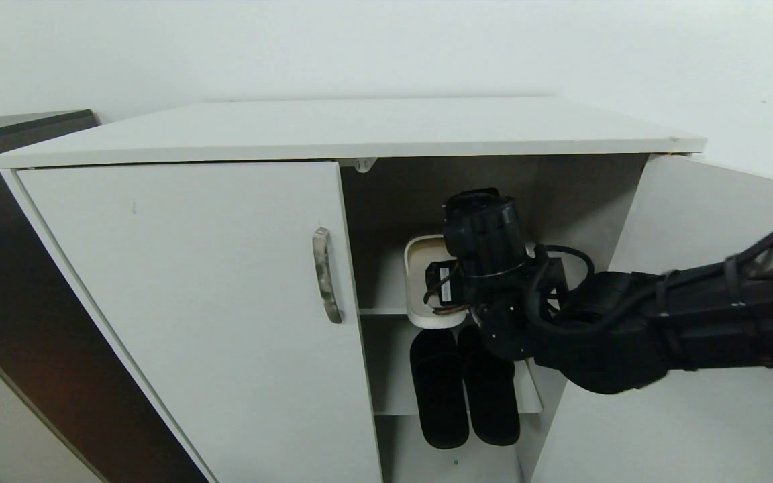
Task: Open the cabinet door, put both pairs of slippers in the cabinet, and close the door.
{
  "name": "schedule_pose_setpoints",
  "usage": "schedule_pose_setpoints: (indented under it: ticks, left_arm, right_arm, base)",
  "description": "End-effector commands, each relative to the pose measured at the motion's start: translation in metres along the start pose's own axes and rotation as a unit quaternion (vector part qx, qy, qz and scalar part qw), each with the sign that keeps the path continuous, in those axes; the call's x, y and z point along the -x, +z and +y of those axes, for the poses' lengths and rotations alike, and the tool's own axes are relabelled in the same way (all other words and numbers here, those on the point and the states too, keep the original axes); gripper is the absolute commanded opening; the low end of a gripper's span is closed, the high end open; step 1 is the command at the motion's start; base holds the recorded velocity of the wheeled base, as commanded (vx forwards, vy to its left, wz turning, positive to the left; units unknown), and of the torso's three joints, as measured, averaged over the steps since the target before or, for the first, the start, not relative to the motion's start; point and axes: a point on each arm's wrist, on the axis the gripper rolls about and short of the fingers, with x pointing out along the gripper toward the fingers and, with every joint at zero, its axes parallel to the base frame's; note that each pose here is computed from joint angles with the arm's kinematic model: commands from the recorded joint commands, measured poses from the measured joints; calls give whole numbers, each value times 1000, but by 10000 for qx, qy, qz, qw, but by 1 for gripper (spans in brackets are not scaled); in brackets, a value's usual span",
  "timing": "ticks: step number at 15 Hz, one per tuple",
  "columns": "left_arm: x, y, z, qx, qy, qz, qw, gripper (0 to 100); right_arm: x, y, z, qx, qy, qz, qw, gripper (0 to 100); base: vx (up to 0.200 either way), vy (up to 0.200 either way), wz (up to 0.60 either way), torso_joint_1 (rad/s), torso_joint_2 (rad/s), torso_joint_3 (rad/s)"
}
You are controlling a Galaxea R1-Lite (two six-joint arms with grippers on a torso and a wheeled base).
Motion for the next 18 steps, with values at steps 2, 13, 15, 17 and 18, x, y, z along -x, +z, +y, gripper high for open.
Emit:
schedule_pose_setpoints:
  ticks: [2,13,15,17,18]
  left_arm:
    - [0,0,0,1,2,-2,10000,0]
    - [0,0,0,1,2,-2,10000,0]
    - [0,0,0,1,2,-2,10000,0]
    - [0,0,0,1,2,6,10000,0]
    - [0,0,0,1,2,-2,10000,0]
  right_arm:
    - [62,-1,-22,-124,432,42,9990,100]
    - [85,-32,-27,-95,745,127,9971,0]
    - [85,-34,-27,-78,734,140,9972,0]
    - [84,-35,-27,-61,737,156,9971,0]
    - [84,-36,-26,-57,735,166,9971,0]
  base:
    - [0,0,0,0,0,0]
    - [0,0,0,0,0,0]
    - [0,0,0,0,0,0]
    - [0,0,0,0,0,0]
    - [0,0,0,0,0,0]
